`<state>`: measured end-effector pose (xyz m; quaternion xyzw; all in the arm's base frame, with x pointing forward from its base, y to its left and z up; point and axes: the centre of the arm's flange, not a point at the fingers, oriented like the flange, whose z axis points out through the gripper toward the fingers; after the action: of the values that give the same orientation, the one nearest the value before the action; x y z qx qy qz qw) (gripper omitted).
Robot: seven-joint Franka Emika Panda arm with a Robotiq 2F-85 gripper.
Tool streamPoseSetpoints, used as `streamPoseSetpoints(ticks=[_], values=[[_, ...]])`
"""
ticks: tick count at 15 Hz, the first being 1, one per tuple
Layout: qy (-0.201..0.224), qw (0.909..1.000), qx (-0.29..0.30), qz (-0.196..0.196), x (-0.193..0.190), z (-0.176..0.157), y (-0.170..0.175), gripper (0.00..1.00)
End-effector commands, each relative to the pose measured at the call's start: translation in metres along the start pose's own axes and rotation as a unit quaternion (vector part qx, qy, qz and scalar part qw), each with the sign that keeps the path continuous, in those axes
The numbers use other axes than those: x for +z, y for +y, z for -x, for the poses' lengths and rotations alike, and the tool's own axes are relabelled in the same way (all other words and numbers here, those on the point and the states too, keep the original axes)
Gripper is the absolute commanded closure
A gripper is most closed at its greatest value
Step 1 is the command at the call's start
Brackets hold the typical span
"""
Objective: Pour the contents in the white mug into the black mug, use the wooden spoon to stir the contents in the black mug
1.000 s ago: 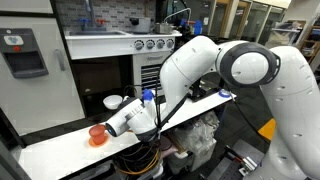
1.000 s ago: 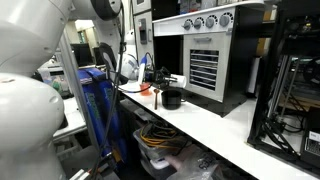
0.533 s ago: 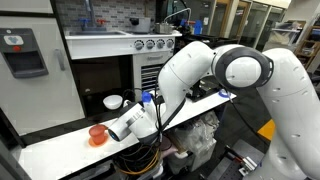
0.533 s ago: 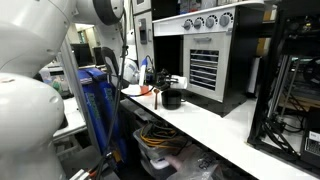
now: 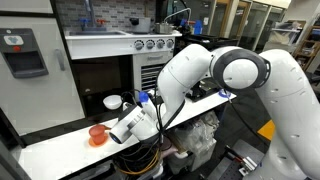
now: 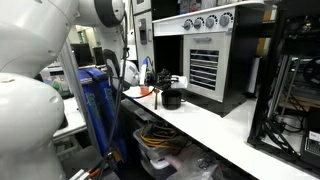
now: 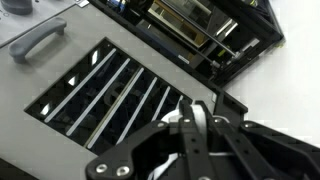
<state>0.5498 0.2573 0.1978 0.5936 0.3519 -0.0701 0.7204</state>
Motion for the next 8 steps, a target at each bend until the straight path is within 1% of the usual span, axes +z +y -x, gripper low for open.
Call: streamPoseSetpoints(ticks=[1,5,8], values=[[-0.006,0.9987,-0.039,0.032,-0.0033,0.0019,0.0056,0.98],[-0.009,0.9945,-0.089,0.054,-0.0076,0.0052,0.0071,0.98],[-0.009,0.9915,-0.114,0.062,-0.0104,0.0068,0.0060,0.98]])
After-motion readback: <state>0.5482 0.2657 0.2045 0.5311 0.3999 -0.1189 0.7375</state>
